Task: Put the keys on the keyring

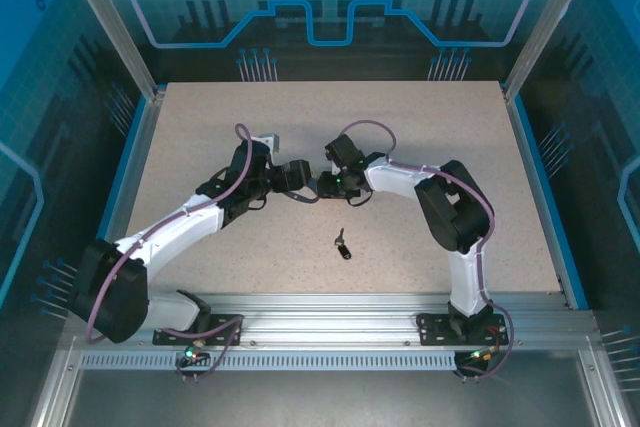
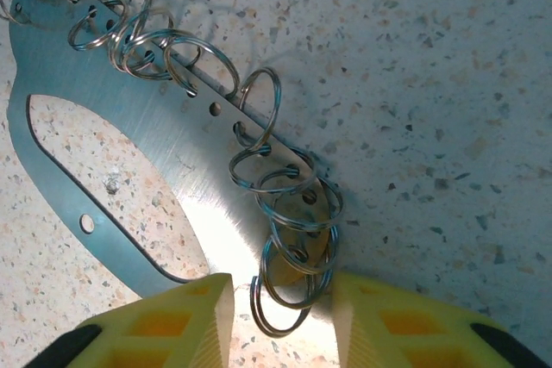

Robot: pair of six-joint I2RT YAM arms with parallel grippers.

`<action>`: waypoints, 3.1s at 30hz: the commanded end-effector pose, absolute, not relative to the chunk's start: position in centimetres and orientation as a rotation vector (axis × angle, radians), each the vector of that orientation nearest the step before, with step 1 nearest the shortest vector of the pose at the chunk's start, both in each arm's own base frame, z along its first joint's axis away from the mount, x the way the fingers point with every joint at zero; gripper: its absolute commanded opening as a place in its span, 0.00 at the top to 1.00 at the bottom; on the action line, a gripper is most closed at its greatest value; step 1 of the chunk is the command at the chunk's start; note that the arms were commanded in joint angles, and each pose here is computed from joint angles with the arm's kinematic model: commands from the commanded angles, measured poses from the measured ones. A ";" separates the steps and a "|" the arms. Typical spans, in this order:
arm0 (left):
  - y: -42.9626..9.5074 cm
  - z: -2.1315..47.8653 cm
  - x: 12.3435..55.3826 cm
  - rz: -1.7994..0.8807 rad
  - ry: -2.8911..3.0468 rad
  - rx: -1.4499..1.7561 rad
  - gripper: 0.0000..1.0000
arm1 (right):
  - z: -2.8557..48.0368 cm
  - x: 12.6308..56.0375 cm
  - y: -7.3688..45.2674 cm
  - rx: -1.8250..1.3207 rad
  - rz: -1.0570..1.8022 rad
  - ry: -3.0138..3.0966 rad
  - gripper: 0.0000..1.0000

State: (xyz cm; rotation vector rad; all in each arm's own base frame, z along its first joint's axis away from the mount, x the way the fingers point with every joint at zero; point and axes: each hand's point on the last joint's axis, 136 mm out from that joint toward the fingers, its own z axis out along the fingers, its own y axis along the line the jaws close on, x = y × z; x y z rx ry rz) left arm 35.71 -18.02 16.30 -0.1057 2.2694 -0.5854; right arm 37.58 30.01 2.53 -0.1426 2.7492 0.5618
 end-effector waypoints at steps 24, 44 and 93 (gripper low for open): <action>-17.9 17.8 35.2 -0.589 2.240 -0.100 0.01 | 3.0 36.7 30.5 -0.151 0.575 2.737 0.68; -18.0 17.8 35.3 -0.592 2.237 -0.096 0.01 | 2.0 38.9 29.5 -0.116 0.500 2.748 0.74; -17.9 17.6 34.2 -0.609 2.266 -0.093 0.01 | 1.8 33.7 29.5 -0.608 0.754 2.737 1.00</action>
